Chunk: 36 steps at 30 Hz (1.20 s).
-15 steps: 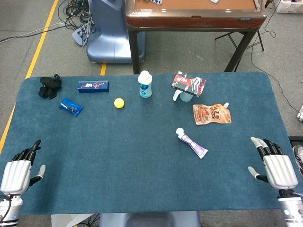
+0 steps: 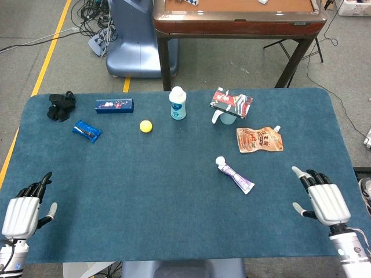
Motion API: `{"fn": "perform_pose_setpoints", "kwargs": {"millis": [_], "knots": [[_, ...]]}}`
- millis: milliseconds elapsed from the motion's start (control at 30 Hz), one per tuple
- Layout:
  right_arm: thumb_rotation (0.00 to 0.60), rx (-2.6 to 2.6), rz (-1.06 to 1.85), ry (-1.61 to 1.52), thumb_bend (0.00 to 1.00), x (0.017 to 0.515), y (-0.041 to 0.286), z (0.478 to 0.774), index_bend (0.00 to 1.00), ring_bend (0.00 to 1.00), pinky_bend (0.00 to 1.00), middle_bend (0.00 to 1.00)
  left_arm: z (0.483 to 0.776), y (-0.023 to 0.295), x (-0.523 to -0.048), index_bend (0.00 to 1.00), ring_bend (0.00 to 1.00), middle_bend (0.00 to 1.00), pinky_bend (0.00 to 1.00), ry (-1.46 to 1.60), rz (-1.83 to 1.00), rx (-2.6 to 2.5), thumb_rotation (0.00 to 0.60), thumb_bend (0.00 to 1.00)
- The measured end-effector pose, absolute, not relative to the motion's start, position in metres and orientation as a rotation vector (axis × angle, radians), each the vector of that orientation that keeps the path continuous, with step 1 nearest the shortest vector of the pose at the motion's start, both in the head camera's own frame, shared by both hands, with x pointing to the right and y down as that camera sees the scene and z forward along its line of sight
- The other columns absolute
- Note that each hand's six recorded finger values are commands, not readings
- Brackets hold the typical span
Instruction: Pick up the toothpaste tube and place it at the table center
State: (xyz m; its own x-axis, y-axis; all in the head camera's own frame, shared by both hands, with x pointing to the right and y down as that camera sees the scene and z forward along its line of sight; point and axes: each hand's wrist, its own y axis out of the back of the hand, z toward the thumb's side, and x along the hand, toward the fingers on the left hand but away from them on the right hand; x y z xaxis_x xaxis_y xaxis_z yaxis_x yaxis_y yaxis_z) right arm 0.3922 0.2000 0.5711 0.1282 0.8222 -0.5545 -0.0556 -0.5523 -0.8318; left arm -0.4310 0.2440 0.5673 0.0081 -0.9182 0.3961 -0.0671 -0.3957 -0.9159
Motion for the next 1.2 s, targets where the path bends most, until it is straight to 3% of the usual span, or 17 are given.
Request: {"fn": "perform_pose_setpoints", "kwargs": {"millis": [300,667,1000,1200], "knots": [[0.6,-1.789,1.524,-0.584,0.28,0.348,0.168,0.61,0.23,0.16,0.21,0.33,0.566,0.245,-0.43,0.0,0.24,0.24,0.29,1.047,-1.465,-1.567,0.6,0.36],[0.6,-1.865,1.511,-0.446,0.25,0.281,0.131,0.663,0.23,0.16,0.21,0.33,0.567,0.244,-0.423,0.0,0.24,0.24,0.28,1.027,-1.435,-1.602,0.6,0.36],[0.6,-1.862,1.498,-0.351,0.21,0.238,0.126,0.703,0.23,0.16,0.21,0.32,0.569,0.247,-0.421,0.0,0.24,0.24,0.28,1.029,-1.431,-1.633,0.6,0.36],[0.6,-1.886,1.485,-0.316,0.21,0.23,0.136,0.708,0.23,0.16,0.21,0.32,0.569,0.248,-0.423,0.0,0.24,0.24,0.28,1.034,-1.437,-1.638,0.6,0.36]]}}
